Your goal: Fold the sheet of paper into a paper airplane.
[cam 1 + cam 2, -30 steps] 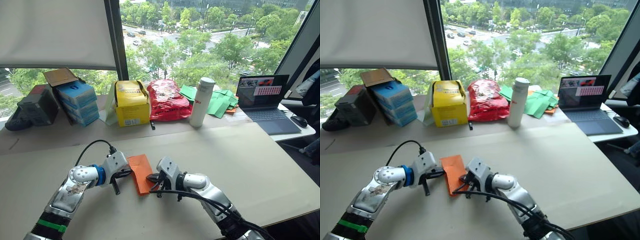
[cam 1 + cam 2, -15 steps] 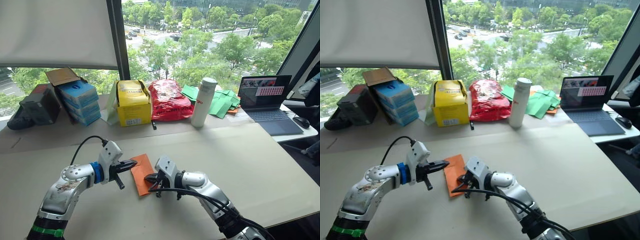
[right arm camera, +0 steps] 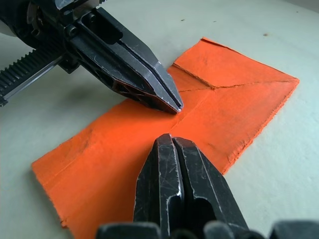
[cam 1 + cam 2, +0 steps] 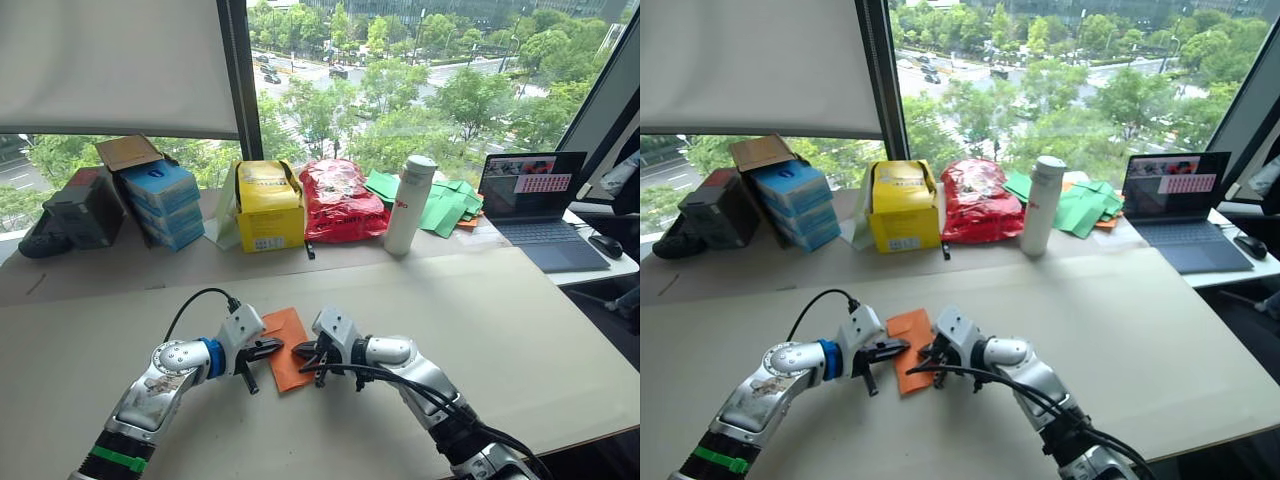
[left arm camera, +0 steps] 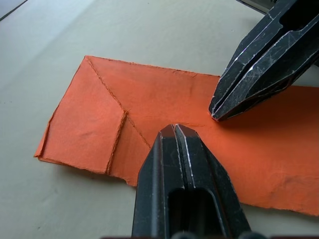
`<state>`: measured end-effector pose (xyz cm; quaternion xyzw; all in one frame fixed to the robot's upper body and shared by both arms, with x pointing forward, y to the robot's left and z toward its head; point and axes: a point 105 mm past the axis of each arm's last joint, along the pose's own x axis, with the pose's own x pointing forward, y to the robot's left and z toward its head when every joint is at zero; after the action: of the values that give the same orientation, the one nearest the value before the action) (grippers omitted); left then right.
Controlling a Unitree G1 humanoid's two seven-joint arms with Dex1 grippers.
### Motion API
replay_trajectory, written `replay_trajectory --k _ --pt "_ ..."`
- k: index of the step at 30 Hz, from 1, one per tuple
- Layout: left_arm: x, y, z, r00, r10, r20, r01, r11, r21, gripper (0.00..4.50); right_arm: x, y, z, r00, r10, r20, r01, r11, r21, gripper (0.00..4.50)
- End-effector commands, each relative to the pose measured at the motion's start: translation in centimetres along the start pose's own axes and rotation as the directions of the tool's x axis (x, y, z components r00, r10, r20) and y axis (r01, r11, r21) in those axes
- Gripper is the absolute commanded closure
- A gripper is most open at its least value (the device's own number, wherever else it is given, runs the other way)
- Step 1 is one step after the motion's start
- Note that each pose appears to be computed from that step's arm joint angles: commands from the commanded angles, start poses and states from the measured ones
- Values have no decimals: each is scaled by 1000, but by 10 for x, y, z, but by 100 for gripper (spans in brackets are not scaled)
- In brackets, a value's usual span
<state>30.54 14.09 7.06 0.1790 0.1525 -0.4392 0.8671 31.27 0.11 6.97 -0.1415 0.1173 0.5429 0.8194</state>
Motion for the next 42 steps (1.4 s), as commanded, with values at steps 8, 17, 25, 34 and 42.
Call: replay_trajectory --k 8,17,25,34,42 --pt "0 -5 -20 996 -19 -86 20 1000 11 450 8 -32 -4 998 -43 -51 42 999 -24 447" --pt "-1 -6 -20 996 -15 -87 17 1000 19 450 28 -49 14 998 -49 -28 47 998 -47 447" --pt "-3 -7 -19 996 -6 -87 8 1000 23 450 34 -61 20 997 -70 -19 69 996 -56 447" --pt "-6 -7 -20 996 7 -92 -5 1000 19 450 37 -57 21 999 -36 1 36 997 -68 447" --pt "-7 -7 -20 995 5 -96 -3 1000 22 450 26 -34 9 999 53 2 -53 997 -64 447"
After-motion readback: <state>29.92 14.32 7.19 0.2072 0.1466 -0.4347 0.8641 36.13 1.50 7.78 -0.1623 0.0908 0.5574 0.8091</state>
